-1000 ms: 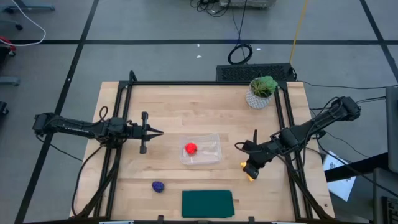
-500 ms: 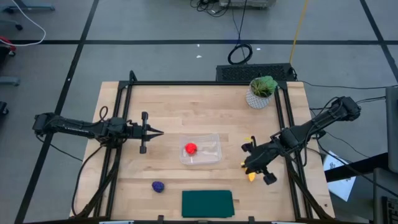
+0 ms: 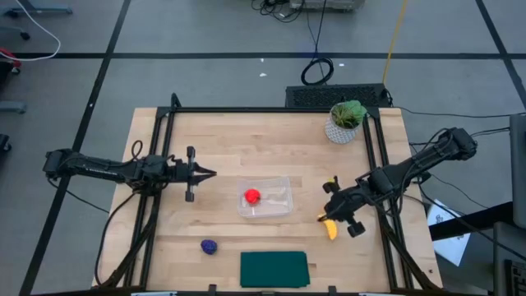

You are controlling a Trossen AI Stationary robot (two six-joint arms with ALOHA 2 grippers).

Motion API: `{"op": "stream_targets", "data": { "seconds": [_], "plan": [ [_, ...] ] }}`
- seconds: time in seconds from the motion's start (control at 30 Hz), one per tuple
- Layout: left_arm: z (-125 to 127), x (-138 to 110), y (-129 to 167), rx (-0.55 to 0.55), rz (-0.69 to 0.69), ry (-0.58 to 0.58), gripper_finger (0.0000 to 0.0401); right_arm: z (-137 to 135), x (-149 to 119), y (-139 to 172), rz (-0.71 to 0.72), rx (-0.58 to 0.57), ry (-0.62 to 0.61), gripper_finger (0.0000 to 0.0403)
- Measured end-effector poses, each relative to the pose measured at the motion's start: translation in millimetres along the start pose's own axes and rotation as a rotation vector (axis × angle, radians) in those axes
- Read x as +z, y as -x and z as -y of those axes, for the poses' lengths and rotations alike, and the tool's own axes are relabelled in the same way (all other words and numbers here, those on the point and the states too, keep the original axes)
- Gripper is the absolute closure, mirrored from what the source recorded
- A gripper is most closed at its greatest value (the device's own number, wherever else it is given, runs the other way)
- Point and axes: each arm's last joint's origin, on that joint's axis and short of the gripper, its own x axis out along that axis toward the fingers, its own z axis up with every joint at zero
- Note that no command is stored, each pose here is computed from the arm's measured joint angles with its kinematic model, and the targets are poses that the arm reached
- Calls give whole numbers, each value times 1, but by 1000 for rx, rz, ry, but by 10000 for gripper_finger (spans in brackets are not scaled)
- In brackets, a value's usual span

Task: Pick and placing Produce into tupperware
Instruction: Put the yellow banana into the transparent bin

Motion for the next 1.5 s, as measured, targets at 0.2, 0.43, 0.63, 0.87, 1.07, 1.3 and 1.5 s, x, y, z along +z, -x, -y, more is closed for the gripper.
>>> {"op": "stream_targets", "data": {
  "seconds": [0.2, 0.43, 0.63, 0.87, 1.07, 1.3, 1.5],
  "plan": [
    [0, -1, 0, 2, -11, 26, 375, 1, -7, 0, -71, -20, -366, 403],
    [0, -2, 0, 0, -24, 21, 375, 2, -8, 0, -64, -57, -865, 403],
    [0, -2, 0, 1, -24, -6, 375, 4, -6, 0, -48, -44, -1194, 403],
    [0, -2, 0, 1, -24, -25, 375, 5, -5, -3, -69, -52, -1412, 403],
    [0, -2, 0, 0, -22, -57, 375, 3, -4, -21, -204, -49, -1454, 403],
    [0, -2, 0, 0, -23, -87, 375, 5, -2, -37, -266, -66, -1464, 403],
    [0, -2, 0, 0, -24, -87, 375, 7, -2, -37, -256, -80, -1479, 403]
  ]
}}
